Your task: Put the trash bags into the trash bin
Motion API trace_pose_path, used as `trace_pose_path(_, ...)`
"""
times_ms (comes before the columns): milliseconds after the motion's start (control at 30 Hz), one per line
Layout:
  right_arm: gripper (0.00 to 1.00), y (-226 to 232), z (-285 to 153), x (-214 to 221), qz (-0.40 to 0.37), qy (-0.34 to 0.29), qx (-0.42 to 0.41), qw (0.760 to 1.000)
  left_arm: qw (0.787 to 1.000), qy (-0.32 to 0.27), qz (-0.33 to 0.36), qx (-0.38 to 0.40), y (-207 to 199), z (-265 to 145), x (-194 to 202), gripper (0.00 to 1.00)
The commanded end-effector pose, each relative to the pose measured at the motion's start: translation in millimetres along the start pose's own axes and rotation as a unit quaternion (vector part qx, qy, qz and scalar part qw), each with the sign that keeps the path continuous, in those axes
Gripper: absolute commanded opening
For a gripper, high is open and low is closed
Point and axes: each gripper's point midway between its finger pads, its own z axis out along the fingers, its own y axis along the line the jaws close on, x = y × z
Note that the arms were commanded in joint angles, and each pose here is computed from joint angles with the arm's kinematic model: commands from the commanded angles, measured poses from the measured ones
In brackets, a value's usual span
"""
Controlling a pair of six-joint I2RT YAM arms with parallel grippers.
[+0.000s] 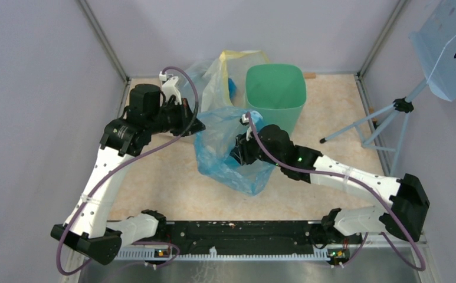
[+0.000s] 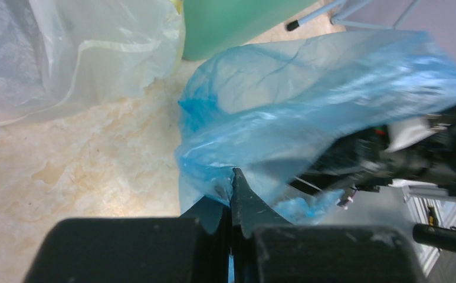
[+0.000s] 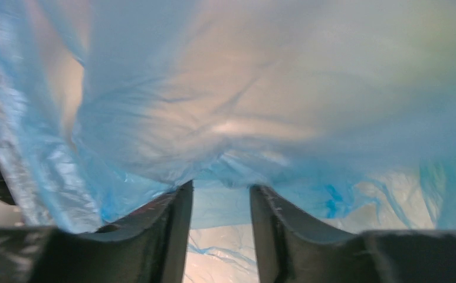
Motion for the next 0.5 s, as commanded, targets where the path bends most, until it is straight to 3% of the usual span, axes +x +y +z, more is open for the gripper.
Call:
trace_pose_path(0, 0.49, 23.5, -40.5, -48.4, 0.011, -0.049, -0.037, 0.998, 0.999, -0.031, 0.015, -0.033, 14.6, 6.3, -12.3, 0.00)
trace_pose_path(200, 0.58, 39.4, -70.2, -46.4, 0.050, -0.043, -0.080, 0.995, 0.996, -0.042, 0.015, -0.077, 33.3, 10.1, -16.3, 0.00)
trace_pose_path(367, 0.60, 2.6, -56.5, 0.2, 0.081, 0.032, 0.021, 0.996, 0.996, -0.069, 0.017, -0.047, 16.1, 5.6, -35.2, 0.00)
trace_pose_path(467, 0.59, 14.5, -52.9, 15.7, 0.080, 0.052, -0.020, 0.995, 0.996, -0.081, 0.018, -0.033, 7.1, 4.1, -46.4, 0.00)
